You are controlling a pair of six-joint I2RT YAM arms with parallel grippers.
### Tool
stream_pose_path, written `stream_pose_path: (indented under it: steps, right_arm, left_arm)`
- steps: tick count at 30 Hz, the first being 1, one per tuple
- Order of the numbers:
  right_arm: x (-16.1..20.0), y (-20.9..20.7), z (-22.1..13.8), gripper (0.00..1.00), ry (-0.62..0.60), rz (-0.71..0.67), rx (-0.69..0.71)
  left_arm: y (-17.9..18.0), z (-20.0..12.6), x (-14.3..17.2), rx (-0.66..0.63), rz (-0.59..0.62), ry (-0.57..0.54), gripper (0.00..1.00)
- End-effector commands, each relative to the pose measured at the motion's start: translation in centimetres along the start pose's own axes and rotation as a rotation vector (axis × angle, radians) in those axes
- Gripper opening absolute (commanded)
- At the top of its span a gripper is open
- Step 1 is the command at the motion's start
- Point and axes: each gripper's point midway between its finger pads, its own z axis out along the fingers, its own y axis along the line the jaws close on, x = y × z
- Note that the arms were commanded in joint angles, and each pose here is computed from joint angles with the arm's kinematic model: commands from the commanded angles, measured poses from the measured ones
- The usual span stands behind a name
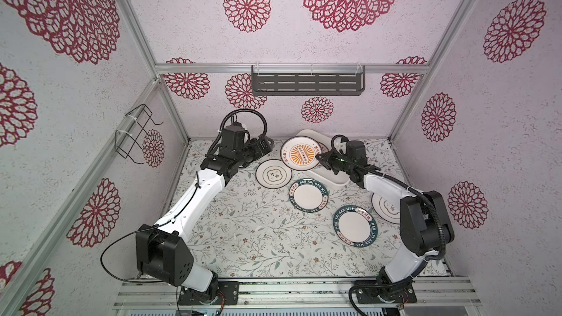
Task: Place the plates into the plastic bin on the countertop
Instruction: Place the plate in the plastic bin.
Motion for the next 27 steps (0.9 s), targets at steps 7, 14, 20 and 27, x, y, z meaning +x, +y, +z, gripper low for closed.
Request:
stream_pose_path:
  steps: [7,14,20,27]
  right_arm:
    - [-5.0,-0.5,-0.5,0.00,-0.134,-0.105,0.118]
    - [-7.7,-2.3,1.9,0.00,-0.174,-0.083,0.183]
    - [-9.2,-4.1,3.9,0.00,-0.204,-0.062,0.234]
    - [-10.3,-5.6,5.9,0.00,-0.227,-0.042,0.262]
  left_arm:
    - [1.6,-2.3,-0.9,-0.129,0.120,-0.049,0.97]
    - [1.3,0.1,-0.3,-0.049,0.082,-0.049,0.97]
    - [1.5,1.9,-0.3,-0.044,0.097,-0.017,0.97]
    - [1.9,3.2,-1.1,-0.029,0.102,0.007,0.97]
